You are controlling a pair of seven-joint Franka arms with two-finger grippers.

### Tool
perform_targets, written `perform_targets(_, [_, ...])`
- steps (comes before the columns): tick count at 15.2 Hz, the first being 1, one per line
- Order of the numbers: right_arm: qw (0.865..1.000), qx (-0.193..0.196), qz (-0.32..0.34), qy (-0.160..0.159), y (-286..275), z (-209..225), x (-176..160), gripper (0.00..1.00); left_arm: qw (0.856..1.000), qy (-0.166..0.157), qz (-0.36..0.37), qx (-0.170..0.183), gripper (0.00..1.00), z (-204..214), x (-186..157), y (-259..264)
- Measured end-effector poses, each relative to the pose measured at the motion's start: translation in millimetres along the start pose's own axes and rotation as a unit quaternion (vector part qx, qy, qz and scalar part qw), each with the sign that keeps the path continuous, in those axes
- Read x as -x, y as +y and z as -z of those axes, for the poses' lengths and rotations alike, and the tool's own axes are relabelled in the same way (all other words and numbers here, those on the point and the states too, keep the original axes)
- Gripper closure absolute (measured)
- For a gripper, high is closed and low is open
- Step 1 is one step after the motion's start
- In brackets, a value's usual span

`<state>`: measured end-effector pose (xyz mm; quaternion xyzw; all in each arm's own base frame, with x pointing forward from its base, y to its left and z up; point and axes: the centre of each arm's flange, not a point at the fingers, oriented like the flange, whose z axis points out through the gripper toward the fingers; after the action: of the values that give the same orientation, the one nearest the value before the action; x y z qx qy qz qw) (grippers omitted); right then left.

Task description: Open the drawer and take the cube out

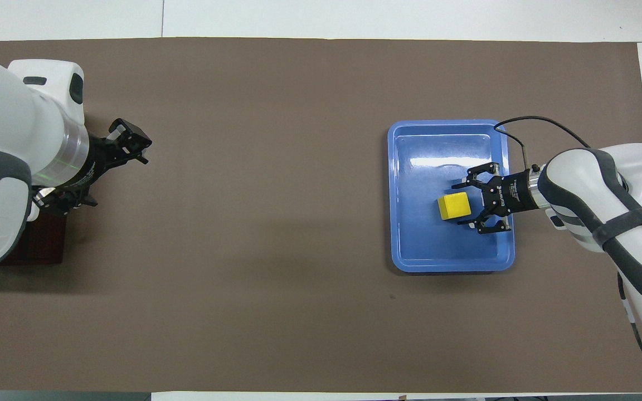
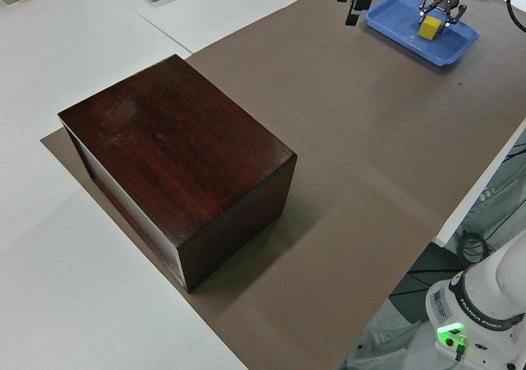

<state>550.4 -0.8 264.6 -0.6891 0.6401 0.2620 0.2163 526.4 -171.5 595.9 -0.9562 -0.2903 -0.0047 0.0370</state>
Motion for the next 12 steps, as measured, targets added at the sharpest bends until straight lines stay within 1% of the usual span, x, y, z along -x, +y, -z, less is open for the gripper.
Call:
perform_targets(1, [1.0,-0.002,0.002,0.0,-0.2,2.1,1.8,0.0,0.999,-0.004,-0.038,-0.005,0.0,5.1,0.6,-8.0])
perform_targets(3, [1.0,-0.005,0.005,0.001,-0.6,6.4,5.4,0.0,0.993,-0.016,-0.118,-0.014,0.0,15.6,-6.1,-30.0])
perform_targets(5, [1.0,-0.005,0.014,0.003,-1.5,13.0,12.4,0.0,0.981,-0.022,-0.191,-0.013,0.0,23.3,-28.6,-59.0])
perform_targets(6, [1.0,0.001,0.028,0.009,-2.5,19.7,18.9,0.0,0.975,-0.023,-0.221,-0.01,0.0,23.7,-44.6,-75.8])
perform_targets(8, [0.996,0.016,0.077,0.043,-8.2,48.6,42.1,0.0,0.966,-0.026,-0.259,-0.006,0.0,19.3,-77.1,-112.2])
perform_targets(9, [0.992,0.023,0.109,0.065,-11.9,68.6,59.1,0.0,0.964,-0.023,-0.265,-0.002,0.0,14.8,-89.9,-126.0])
perform_targets(10, [0.985,0.032,0.145,0.086,-15.0,89.4,78.0,0.0,0.964,-0.018,-0.266,0.002,0.0,6.8,-99.0,-134.2])
perform_targets(12, [0.965,0.047,0.229,0.119,-20.0,128.0,112.5,0.0,0.965,-0.015,-0.264,0.005,0.0,-16.6,-105.1,-139.3])
